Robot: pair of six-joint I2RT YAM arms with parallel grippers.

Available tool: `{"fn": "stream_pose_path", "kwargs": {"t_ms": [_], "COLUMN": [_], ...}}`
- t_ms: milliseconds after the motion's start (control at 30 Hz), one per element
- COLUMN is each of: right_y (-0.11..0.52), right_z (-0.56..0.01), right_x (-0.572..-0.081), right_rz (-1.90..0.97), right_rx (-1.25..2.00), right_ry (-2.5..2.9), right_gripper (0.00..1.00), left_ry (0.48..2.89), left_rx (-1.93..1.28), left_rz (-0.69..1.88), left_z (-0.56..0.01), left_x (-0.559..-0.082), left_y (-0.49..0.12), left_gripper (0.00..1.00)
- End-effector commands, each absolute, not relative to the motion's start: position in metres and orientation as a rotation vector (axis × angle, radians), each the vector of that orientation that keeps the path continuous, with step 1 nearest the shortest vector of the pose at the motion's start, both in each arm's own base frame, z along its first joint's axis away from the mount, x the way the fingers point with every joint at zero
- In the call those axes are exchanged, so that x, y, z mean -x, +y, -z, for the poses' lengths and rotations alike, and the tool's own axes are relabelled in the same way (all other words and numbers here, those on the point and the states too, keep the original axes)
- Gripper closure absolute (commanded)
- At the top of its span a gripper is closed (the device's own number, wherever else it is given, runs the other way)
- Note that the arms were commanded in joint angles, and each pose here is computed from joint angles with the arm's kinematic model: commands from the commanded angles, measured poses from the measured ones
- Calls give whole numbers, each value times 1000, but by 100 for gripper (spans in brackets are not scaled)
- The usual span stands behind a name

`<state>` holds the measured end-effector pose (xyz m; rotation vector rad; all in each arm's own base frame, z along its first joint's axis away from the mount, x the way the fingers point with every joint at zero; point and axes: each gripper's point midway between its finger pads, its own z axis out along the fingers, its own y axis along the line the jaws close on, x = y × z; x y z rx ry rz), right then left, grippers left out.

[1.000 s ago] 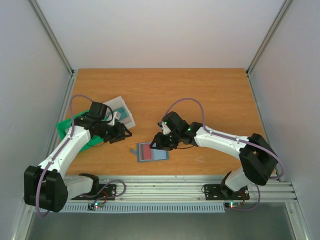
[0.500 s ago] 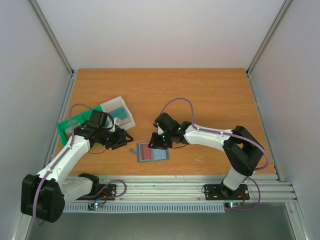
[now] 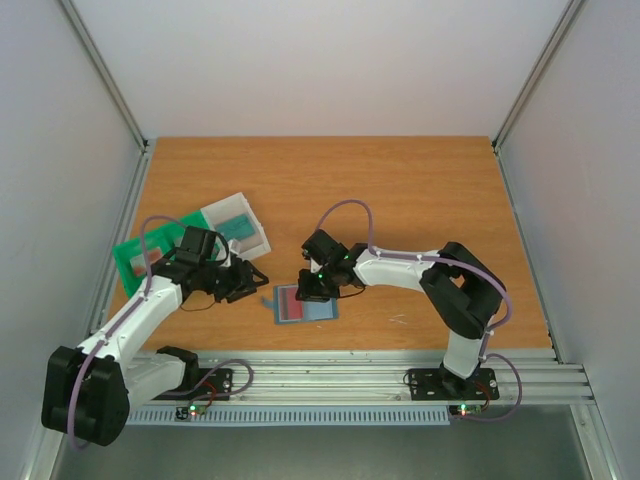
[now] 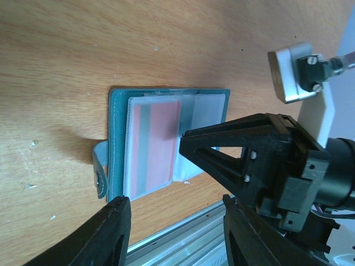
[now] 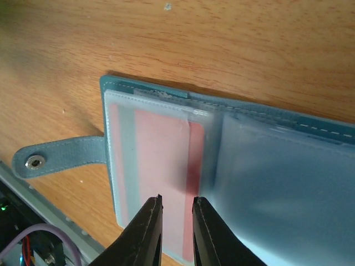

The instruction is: Take the credit cards out of the card holder

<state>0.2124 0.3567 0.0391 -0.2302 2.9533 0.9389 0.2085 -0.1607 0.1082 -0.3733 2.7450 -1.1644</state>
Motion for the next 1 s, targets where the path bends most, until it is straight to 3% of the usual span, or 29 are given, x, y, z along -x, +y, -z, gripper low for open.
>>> {"fn": "stream_pose_path", "kwargs": {"t_ms": [0, 733, 967], "right_y": [363, 344, 349], "right_z": [-38, -7, -21], "right_x": [-217, -211, -210], "right_rz": [-923, -803, -869], "right_rx": [255, 248, 253], "right_ry": [2929, 2980, 2951], "right_gripper": [84, 98, 96], "left_ry": [2691, 2664, 2672], "left_rx": [334, 392, 401], "left_rz": [1223, 1318, 1304], "left_z": [-115, -99, -93], "left_x": [-214, -229, -233], "left_y": [-168, -181, -181], "left_gripper": [52, 53, 53]}}
